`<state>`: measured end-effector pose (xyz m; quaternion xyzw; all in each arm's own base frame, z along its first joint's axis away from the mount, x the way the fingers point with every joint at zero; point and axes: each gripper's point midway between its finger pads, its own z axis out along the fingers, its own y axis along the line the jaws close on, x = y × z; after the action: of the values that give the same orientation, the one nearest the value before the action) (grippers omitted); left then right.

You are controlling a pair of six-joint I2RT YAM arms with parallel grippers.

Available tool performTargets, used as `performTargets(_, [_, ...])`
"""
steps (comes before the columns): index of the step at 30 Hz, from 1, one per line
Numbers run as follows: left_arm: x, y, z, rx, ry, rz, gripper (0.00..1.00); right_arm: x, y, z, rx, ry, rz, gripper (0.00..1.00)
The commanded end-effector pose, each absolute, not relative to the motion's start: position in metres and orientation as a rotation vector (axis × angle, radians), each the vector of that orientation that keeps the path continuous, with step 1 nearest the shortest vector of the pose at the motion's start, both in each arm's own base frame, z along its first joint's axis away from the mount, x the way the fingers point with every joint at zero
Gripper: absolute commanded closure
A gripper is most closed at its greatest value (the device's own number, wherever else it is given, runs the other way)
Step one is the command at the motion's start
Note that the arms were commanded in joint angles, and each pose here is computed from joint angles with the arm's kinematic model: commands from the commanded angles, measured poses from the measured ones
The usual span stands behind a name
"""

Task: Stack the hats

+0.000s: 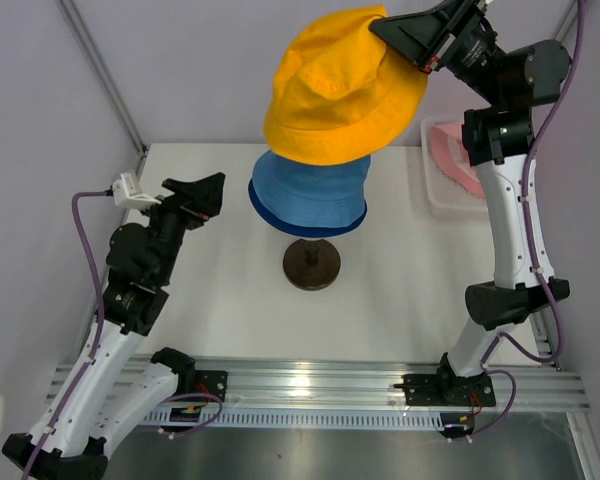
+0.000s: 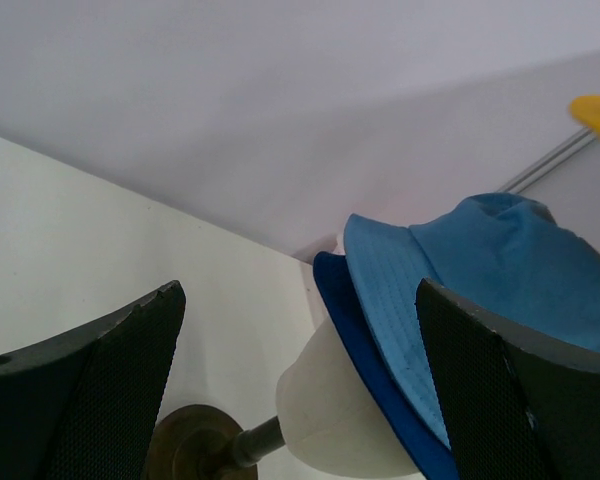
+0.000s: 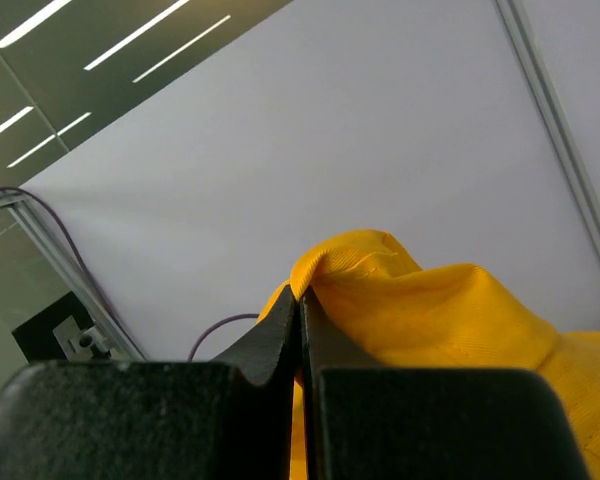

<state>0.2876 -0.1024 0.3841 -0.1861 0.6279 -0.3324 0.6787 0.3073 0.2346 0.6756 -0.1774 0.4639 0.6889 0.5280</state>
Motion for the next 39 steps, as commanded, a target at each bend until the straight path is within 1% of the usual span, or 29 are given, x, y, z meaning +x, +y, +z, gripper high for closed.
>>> performTargets(1, [0.283,-0.103,0.422,-0.380,1.312,-0.789,0.01,0.282,0.241,0.676,-0.460,1.106,1.657,1.00])
performTargets(2, [0.283,-0.104,0.424,-0.378,1.308,-0.794,0.01,0.292,0.246,0.663,-0.436,1.144,1.646,1.00])
performTargets(4, [0.283,-0.105,0.424,-0.377,1.309,-0.801,0.01,0.295,0.248,0.652,-0.443,1.164,1.581,1.00])
performTargets(5, [0.283,-0.106,0.424,-0.371,1.308,-0.808,0.01,0.308,0.252,0.633,-0.411,1.220,1.581,1.00])
performTargets(8, [0.283,-0.110,0.427,-0.356,1.304,-0.830,0.01,0.312,0.251,0.616,-0.406,1.241,1.557,1.00])
performTargets(12, [0.283,-0.119,0.445,-0.324,1.275,-0.880,0.02,0.324,0.253,0.583,-0.383,1.328,1.516,1.00])
performTargets(17, [0.292,-0.139,0.463,-0.287,1.269,-0.984,0.03,0.328,0.243,0.562,-0.353,1.399,1.350,1.00])
performTargets(18, [0.289,-0.145,0.474,-0.262,1.258,-1.024,0.04,0.329,0.240,0.559,-0.340,1.414,1.322,1.00])
performTargets(21, [0.301,-0.160,0.468,-0.283,1.314,-1.105,0.05,0.335,0.231,0.546,-0.299,1.451,1.233,1.00])
performTargets(24, [0.308,-0.176,0.460,-0.295,1.363,-1.201,0.05,0.335,0.228,0.535,-0.289,1.470,1.204,0.91])
performTargets(26, [0.307,-0.190,0.456,-0.266,1.395,-1.289,0.05,0.334,0.227,0.526,-0.302,1.490,1.192,0.88])
performTargets(27, [0.303,-0.193,0.462,-0.251,1.387,-1.314,0.05,0.334,0.227,0.522,-0.306,1.499,1.185,0.81])
performTargets(28, [0.302,-0.197,0.460,-0.238,1.401,-1.335,0.05,0.332,0.226,0.520,-0.306,1.509,1.176,0.79])
performTargets(30, [0.298,-0.198,0.459,-0.246,1.413,-1.362,0.05,0.330,0.221,0.515,-0.308,1.509,1.135,0.75])
performTargets(32, [0.291,-0.199,0.457,-0.256,1.429,-1.388,0.05,0.329,0.216,0.514,-0.296,1.509,1.098,0.74])
performTargets(36, [0.277,-0.200,0.462,-0.249,1.411,-1.452,0.05,0.322,0.204,0.513,-0.272,1.502,1.038,0.63])
performTargets(39, [0.269,-0.202,0.469,-0.232,1.396,-1.494,0.05,0.322,0.202,0.511,-0.258,1.500,1.039,0.61])
